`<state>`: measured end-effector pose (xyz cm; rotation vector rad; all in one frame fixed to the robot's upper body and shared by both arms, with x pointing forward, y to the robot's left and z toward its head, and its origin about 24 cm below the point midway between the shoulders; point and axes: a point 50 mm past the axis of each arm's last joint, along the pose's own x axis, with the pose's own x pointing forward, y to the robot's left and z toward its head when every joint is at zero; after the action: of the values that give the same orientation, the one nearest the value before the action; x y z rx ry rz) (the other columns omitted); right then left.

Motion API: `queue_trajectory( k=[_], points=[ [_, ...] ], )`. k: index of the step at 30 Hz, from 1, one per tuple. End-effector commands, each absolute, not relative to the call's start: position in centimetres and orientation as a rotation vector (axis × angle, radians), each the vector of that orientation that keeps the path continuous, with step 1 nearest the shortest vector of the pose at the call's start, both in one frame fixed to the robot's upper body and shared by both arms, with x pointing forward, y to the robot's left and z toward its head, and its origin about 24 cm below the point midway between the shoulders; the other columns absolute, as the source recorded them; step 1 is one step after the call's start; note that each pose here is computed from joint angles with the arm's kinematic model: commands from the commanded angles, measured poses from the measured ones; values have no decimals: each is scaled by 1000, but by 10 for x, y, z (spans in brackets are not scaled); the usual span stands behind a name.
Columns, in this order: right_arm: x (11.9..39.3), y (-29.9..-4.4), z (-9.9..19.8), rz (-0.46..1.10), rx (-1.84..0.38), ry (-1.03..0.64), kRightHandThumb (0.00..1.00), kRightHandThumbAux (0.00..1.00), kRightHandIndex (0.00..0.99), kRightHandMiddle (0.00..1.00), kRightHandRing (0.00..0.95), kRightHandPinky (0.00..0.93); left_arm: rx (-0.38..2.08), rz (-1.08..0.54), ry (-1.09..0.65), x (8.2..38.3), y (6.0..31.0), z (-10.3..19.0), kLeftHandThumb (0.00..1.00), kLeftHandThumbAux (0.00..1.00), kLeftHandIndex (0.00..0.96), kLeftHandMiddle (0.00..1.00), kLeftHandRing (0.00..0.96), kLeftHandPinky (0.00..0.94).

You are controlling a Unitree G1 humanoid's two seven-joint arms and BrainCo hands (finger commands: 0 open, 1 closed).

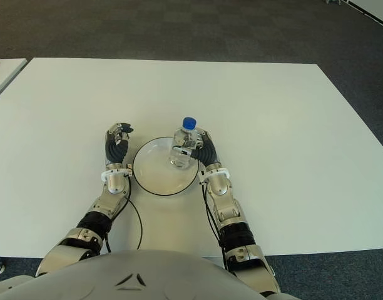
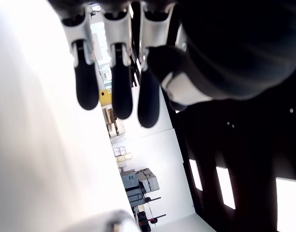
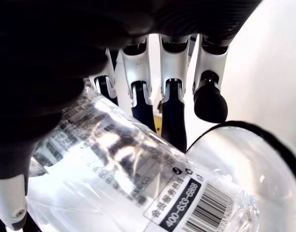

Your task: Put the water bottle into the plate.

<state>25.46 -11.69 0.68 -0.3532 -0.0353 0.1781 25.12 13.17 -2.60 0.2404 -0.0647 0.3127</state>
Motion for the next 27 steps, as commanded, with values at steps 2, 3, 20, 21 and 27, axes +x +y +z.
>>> queue_trajectory(
  k=[2,3,20,21,27],
  points=[
    [253,-115,-4,203,-387,4,859,673,409,538,875,854,247,302,-46,249,127,-30,837,679,400,464,396,423],
    [253,-115,-4,206,-388,4,859,673,409,538,874,854,246,301,-45,249,127,-30,837,679,401,463,394,420],
    [257,-110,-4,239,-401,-22,860,672,412,541,873,855,234,298,-43,248,127,-30,837,678,411,454,373,410],
    [257,-109,-4,241,-403,-26,860,672,412,541,873,855,234,300,-45,248,127,-30,838,677,412,454,374,412],
    [258,-106,-2,272,-406,-47,860,672,412,541,873,853,238,304,-47,248,127,-30,838,677,411,455,381,421]
  ],
)
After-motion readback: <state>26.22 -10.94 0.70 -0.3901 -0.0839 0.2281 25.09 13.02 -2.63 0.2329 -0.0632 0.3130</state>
